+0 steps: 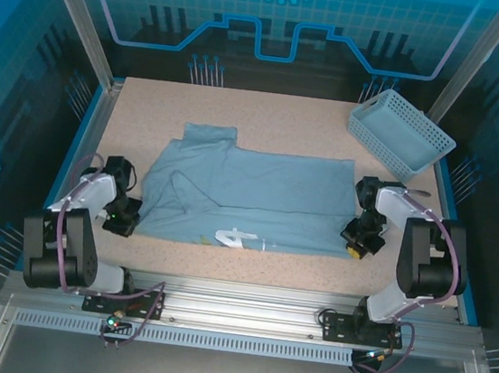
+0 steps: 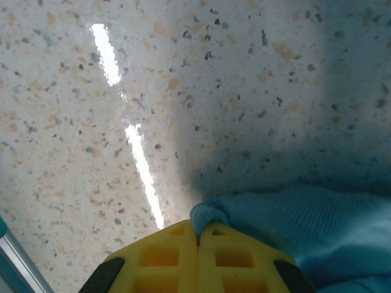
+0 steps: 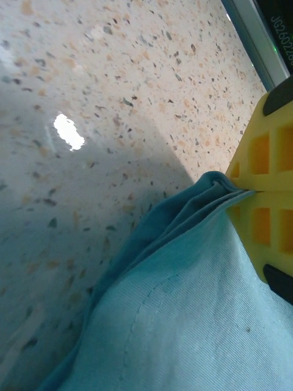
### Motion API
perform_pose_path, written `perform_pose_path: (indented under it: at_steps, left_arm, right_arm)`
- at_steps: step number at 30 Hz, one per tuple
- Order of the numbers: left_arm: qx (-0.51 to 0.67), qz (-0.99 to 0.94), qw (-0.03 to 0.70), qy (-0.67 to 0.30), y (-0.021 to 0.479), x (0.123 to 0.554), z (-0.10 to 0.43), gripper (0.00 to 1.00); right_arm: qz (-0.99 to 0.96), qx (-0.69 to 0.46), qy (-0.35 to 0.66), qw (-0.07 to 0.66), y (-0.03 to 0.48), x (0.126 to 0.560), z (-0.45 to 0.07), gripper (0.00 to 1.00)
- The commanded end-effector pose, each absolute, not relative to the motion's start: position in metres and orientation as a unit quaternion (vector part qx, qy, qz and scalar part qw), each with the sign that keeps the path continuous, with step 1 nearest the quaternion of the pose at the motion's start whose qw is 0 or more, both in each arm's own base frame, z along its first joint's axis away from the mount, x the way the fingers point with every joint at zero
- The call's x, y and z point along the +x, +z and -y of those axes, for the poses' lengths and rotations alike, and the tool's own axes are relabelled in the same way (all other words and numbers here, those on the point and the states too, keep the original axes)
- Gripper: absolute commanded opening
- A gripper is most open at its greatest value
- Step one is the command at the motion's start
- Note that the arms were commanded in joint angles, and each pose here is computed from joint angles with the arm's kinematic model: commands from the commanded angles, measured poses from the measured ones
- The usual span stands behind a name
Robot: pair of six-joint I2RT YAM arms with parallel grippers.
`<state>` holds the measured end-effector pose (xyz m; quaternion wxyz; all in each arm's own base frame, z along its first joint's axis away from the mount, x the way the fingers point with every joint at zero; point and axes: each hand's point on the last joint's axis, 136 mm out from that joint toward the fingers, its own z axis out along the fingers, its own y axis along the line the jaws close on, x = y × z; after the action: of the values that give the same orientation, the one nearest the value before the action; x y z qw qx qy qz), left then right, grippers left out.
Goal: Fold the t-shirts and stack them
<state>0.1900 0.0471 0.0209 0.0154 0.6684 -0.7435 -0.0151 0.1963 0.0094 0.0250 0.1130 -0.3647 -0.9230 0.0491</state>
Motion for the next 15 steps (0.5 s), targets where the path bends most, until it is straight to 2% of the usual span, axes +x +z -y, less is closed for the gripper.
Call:
perform_pose_path:
  at_steps: [1,2,4,6,9,12,15]
  left_arm:
    - [0.641,0.766,0.010,-0.035,0.013,0.204,-0.060,0.01]
    - [0.635,0.771,0.013,-0.039,0.013,0.207,-0.062,0.07]
    - [0.630,0.776,0.005,-0.042,0.018,0.213,-0.065,0.24]
    - [0.626,0.779,-0.019,-0.036,0.031,0.222,-0.068,0.40]
    - [0.601,0.796,-0.059,-0.043,0.063,0.235,-0.070,0.58]
    - [0.565,0.820,-0.090,-0.024,0.092,0.253,-0.052,0.60]
    - [0.551,0.830,-0.076,0.034,0.096,0.261,-0.010,0.58]
  right_arm:
    - [0.919,-0.374,0.051,0.113,0.026,0.196,-0.012,0.09]
    - [0.922,-0.370,0.048,0.103,0.030,0.200,-0.012,0.17]
    - [0.928,-0.363,0.039,0.078,0.043,0.208,-0.012,0.32]
    - [0.938,-0.345,0.016,0.041,0.061,0.222,-0.016,0.40]
    - [0.953,-0.299,-0.026,-0.026,0.092,0.244,-0.032,0.45]
    - [0.965,-0.219,-0.106,-0.096,0.118,0.270,-0.069,0.48]
    - [0.954,-0.129,-0.240,-0.122,0.132,0.289,-0.128,0.46]
